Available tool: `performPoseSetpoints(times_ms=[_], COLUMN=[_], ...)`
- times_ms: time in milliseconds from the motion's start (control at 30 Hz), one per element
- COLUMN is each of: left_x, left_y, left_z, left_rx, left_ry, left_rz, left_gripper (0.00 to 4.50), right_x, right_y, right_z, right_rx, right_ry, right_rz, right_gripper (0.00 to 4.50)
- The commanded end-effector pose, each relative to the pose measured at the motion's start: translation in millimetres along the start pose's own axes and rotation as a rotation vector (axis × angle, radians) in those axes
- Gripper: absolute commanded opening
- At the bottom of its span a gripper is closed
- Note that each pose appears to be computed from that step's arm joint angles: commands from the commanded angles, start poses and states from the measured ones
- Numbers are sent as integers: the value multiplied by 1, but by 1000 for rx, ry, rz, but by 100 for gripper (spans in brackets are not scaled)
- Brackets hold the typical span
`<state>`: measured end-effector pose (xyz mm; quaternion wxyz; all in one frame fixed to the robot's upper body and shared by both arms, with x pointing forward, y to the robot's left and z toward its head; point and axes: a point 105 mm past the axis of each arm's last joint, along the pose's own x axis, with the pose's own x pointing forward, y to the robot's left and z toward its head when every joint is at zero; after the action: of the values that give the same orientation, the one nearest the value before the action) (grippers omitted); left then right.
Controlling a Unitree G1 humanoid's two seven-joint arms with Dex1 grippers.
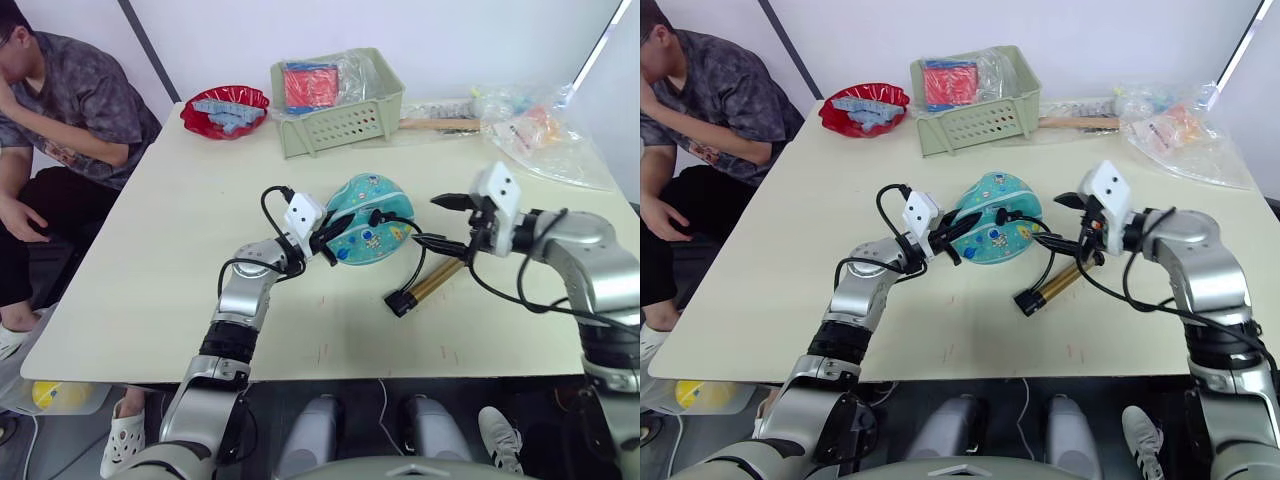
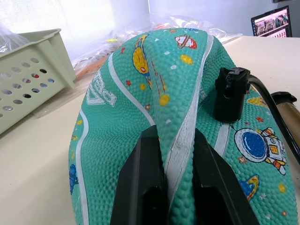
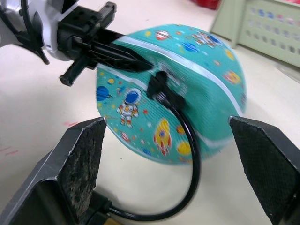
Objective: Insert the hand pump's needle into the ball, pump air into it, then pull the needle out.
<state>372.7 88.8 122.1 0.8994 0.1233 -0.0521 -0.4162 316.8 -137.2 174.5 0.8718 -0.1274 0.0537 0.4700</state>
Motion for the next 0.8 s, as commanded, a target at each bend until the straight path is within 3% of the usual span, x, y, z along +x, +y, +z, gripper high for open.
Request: performPoseSetpoints(times_ms=[33, 200, 367, 800], left_x=[-2, 0, 2, -4], left_y=[-11, -7, 3, 26], left_z=[-22, -24, -25, -25], left_rx=[-24, -11, 28, 113], left_ry=[82, 92, 108, 175], left_rz=[-55, -69, -138, -301], left_gripper=[33, 33, 33, 33], right_x=[-44, -67, -80, -99], right_y=[7, 24, 21, 33], right_z=[-5, -13, -10, -27], right_rx=[1, 54, 46, -5], right_ry=[-131, -174, -277, -311], right_rz=[-59, -22, -84, -97], right_gripper=[440, 440, 440, 440])
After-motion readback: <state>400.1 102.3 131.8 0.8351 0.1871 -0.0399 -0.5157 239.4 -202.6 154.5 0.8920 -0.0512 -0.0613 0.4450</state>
